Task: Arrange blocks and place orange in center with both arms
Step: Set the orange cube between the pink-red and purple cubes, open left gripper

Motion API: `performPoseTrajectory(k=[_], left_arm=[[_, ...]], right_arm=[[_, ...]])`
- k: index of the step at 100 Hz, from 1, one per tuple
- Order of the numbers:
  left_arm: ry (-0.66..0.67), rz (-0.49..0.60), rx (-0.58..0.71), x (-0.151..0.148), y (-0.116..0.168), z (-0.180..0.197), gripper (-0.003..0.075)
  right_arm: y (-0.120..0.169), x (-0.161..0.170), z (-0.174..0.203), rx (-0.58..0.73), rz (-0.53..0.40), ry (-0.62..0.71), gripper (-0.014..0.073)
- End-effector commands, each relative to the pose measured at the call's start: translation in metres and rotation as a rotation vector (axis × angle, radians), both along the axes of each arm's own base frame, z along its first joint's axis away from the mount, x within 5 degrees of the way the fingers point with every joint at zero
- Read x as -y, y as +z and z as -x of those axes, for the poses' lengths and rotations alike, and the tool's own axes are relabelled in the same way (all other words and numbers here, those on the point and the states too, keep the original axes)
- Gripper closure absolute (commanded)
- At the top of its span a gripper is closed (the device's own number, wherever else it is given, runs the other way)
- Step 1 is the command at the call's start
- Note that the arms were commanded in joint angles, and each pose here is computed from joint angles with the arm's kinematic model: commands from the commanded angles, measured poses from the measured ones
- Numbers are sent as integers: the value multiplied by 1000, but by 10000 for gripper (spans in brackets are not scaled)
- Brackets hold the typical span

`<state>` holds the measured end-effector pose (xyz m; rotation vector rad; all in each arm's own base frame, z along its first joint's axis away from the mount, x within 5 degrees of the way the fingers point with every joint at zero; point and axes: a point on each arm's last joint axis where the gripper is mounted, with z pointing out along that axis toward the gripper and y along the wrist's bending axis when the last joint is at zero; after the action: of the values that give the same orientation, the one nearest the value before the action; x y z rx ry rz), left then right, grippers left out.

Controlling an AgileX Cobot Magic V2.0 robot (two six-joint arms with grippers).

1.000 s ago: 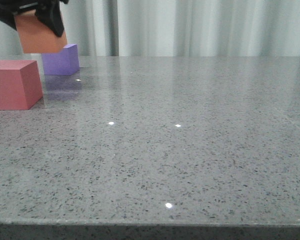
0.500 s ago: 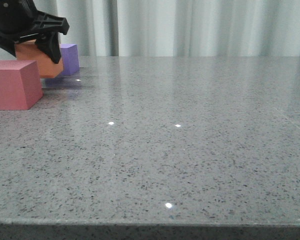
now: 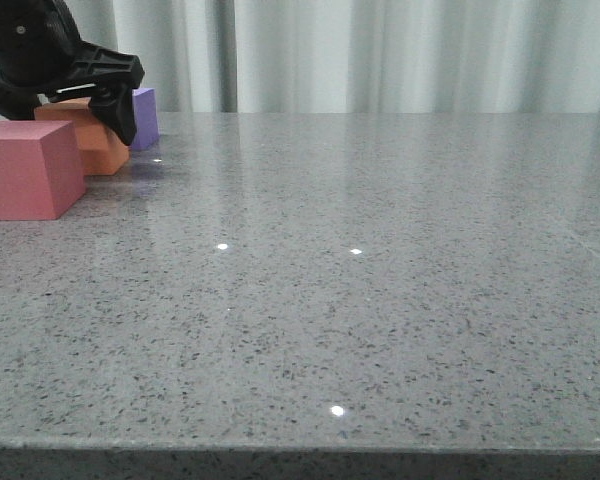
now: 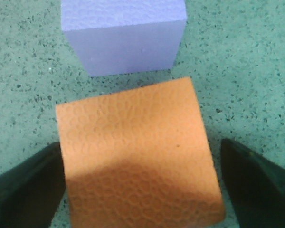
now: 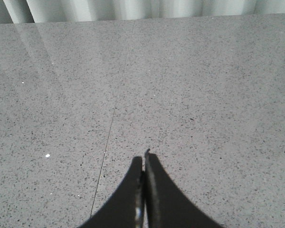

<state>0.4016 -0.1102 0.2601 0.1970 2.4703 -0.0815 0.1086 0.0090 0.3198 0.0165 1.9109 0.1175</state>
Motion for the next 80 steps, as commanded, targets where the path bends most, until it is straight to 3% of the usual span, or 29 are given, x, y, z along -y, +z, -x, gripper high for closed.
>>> performPoseTrajectory(k=[1, 17, 39, 58, 80], left_arm=[[0, 38, 105, 0, 31, 2, 69], [0, 44, 125, -1, 41, 5, 69], [0, 85, 266, -10, 100, 35, 69], [-5, 104, 411, -25, 149, 84, 69], [26, 132, 535, -54, 159, 147, 69]], right_arm=[[15, 0, -2, 102, 3, -1, 664], [15, 0, -2, 102, 3, -1, 664], [15, 0, -2, 102, 3, -1, 664], [15, 0, -2, 102, 3, -1, 664], [15, 0, -2, 102, 3, -1, 664]])
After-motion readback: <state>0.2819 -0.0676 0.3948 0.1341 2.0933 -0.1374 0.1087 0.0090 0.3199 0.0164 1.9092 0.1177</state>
